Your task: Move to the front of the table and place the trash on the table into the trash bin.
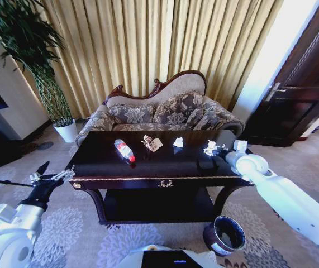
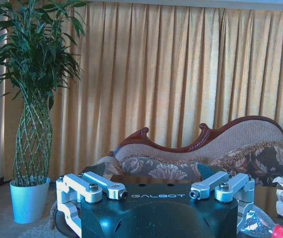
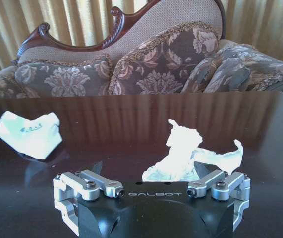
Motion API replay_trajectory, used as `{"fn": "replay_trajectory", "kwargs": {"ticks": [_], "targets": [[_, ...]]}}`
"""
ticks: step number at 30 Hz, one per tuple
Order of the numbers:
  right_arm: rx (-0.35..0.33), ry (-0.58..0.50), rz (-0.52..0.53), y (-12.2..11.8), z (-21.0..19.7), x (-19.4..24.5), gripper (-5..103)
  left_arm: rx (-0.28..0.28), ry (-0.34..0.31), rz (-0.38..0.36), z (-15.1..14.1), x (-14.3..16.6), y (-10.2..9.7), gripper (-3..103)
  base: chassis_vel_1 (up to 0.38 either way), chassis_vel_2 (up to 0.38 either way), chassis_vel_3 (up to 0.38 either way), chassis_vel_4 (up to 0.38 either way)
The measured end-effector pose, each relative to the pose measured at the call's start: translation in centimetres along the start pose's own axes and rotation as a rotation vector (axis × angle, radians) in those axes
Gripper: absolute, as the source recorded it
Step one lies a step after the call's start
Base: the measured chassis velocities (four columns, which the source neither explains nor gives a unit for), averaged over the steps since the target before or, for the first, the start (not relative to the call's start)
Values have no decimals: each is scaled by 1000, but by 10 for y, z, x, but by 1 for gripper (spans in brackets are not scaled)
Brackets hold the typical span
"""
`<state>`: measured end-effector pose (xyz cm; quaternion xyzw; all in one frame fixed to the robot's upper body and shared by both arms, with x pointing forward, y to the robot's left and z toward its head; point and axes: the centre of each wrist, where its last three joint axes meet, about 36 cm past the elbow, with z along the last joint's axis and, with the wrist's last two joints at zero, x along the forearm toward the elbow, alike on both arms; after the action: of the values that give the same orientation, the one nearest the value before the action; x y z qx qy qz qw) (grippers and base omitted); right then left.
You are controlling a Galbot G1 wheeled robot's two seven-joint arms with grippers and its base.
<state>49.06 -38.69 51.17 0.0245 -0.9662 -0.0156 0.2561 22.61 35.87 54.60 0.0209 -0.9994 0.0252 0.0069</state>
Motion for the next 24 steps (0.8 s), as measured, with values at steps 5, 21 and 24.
{"fn": "replay_trajectory", "kwargs": {"ticks": [5, 21, 24], "targets": [[11, 2, 13, 0, 1, -3, 100, -4, -1, 3, 0, -1, 1, 100, 0, 0, 0, 0], [25, -20, 47, -10, 2, -4, 48, -13, -13, 16, -3, -4, 2, 100, 0, 0, 0, 0], [25, -26, 44, -10, 4, -3, 37, -13, -15, 15, -3, -5, 2, 100, 0, 0, 0, 0]]}}
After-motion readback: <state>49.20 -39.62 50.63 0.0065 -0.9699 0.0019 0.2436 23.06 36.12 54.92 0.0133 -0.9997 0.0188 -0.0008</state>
